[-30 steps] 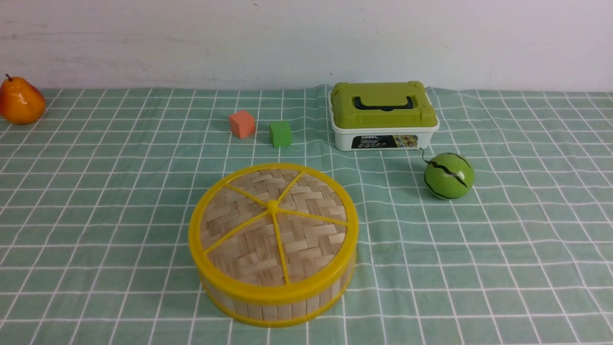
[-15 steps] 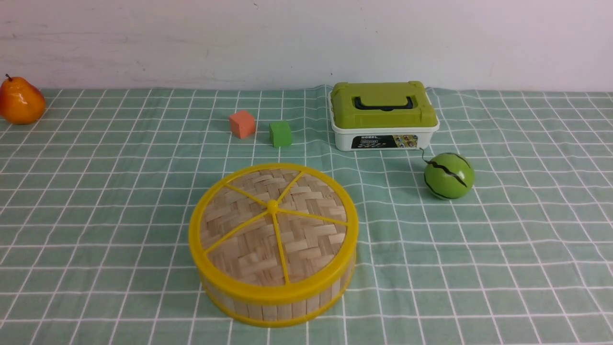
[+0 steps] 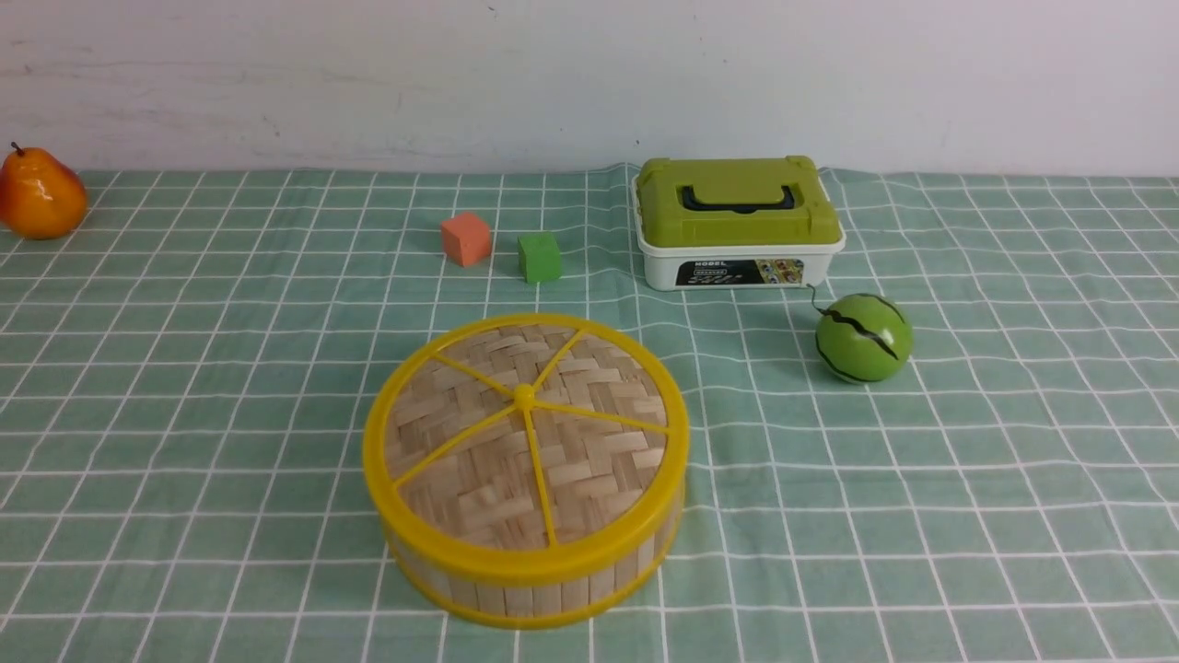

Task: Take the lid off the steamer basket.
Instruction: Use the right arm to lift the lid of the steamer

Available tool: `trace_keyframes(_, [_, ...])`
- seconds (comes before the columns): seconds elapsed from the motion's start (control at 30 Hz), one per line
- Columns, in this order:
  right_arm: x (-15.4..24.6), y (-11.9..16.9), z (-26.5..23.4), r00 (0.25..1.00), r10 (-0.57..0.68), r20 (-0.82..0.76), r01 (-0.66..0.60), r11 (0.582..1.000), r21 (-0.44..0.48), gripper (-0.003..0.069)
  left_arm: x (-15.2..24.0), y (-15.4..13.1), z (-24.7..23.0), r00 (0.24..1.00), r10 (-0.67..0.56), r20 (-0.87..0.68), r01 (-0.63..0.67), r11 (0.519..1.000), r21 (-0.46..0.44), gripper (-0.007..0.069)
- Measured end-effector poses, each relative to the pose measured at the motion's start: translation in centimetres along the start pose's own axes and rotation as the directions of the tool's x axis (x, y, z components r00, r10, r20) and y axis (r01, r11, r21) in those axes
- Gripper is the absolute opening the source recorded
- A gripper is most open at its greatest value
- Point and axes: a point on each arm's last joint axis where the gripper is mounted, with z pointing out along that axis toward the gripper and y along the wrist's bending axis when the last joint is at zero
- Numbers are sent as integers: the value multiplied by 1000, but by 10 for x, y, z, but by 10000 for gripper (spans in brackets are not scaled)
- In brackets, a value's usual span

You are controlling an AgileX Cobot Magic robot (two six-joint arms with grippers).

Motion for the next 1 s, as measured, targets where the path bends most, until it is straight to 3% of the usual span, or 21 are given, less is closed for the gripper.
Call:
trace_keyframes(0.3, [-1,-2,0,994,-113,5,113,993,29,237,0,0,0,1000,0,0,0,1000,0,239])
trace_keyframes(0.4, [-7,19,-9,956,-292,1,292,956,1,198,0,0,0,1000,0,0,0,1000,0,239])
trace_keyframes(0.5, [-27,65,-21,839,-543,-38,544,839,10,67,0,0,0,1000,0,0,0,1000,0,239])
trace_keyframes(0.53, [-39,88,-22,767,-637,-79,641,767,26,23,0,0,0,1000,0,0,0,1000,0,239])
trace_keyframes(0.57, [-47,104,-22,711,-693,-120,700,713,32,1,0,0,0,1000,0,0,0,1000,0,239])
trace_keyframes(0.6, [-47,103,-20,711,-688,-142,698,715,34,-2,0,0,0,1000,0,0,0,1000,0,239])
trace_keyframes(0.63, [-58,124,-17,631,-749,-202,768,640,27,-16,0,0,0,1000,0,0,0,1000,0,239])
trace_keyframes(0.7, [-73,152,-9,530,-797,-290,831,556,-10,-20,0,0,0,1000,0,0,0,1000,0,239])
trace_keyframes(0.77, [-79,167,-3,475,-812,-339,854,518,-43,-21,0,0,0,1000,0,0,0,1000,0,239])
trace_keyframes(0.8, [-86,182,7,403,-813,-419,871,482,-97,-21,0,0,0,1000,0,0,0,1000,0,239])
trace_keyframes(0.87, [-89,198,26,314,-808,-498,875,450,-178,-19,0,0,0,1000,0,0,0,1000,0,239])
trace_keyframes(1.0, [-79,226,67,111,-808,-578,868,362,-340,-13,0,0,0,1000,0,0,0,1000,0,239])
